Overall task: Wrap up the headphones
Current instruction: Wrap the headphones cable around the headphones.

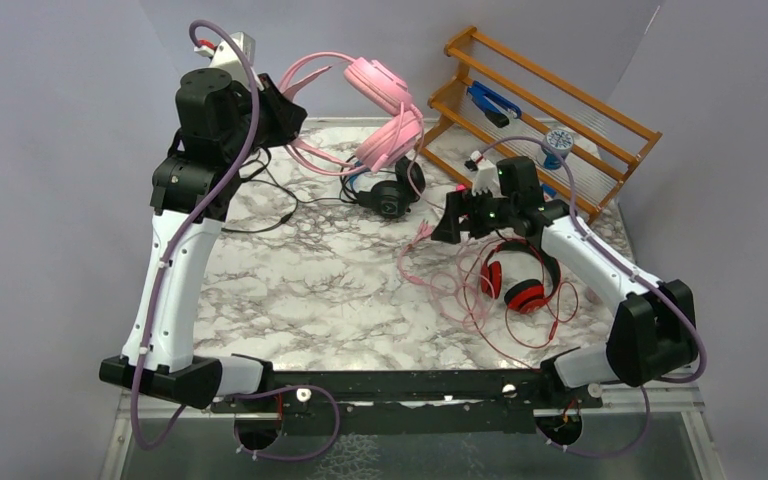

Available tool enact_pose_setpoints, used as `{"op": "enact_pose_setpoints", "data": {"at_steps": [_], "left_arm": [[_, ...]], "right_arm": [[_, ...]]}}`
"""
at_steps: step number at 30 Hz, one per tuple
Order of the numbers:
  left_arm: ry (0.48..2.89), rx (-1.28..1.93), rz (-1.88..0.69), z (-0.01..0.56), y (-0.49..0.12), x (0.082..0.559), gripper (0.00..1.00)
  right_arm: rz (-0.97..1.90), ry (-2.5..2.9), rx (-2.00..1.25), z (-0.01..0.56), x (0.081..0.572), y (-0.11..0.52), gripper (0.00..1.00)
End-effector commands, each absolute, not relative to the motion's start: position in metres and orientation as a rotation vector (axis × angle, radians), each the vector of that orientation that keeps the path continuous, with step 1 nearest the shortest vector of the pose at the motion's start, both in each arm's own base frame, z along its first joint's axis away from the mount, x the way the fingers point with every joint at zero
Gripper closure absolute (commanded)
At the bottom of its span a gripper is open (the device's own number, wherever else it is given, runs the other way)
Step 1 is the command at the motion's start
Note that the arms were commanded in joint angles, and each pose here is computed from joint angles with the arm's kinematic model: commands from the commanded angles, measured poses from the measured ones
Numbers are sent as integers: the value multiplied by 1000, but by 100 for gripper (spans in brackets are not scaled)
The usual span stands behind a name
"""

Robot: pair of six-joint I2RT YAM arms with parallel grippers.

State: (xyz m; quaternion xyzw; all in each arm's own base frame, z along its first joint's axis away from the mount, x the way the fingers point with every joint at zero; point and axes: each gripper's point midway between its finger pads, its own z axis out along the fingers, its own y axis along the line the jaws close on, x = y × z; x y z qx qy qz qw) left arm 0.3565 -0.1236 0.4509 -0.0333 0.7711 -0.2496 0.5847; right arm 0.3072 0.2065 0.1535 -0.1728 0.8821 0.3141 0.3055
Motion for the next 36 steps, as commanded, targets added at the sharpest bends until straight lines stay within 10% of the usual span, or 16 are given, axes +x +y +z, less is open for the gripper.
{"op": "enact_pose_setpoints", "data": {"at_steps": [1, 11, 22, 36], "left_arm": [[1682, -58, -690, 493, -134, 349, 100], [1655, -16, -701, 504, -136, 340, 100], [1603, 355, -935, 498, -185, 311, 100], [1676, 924, -1206, 376, -272, 234, 100]], "right_arm": [[966, 2119, -652, 180, 322, 235, 8], [1040, 2087, -627, 176, 317, 237, 28], [1052, 2029, -522, 181, 334, 235, 98], [1179, 1927, -735, 234, 350, 253, 100]]}}
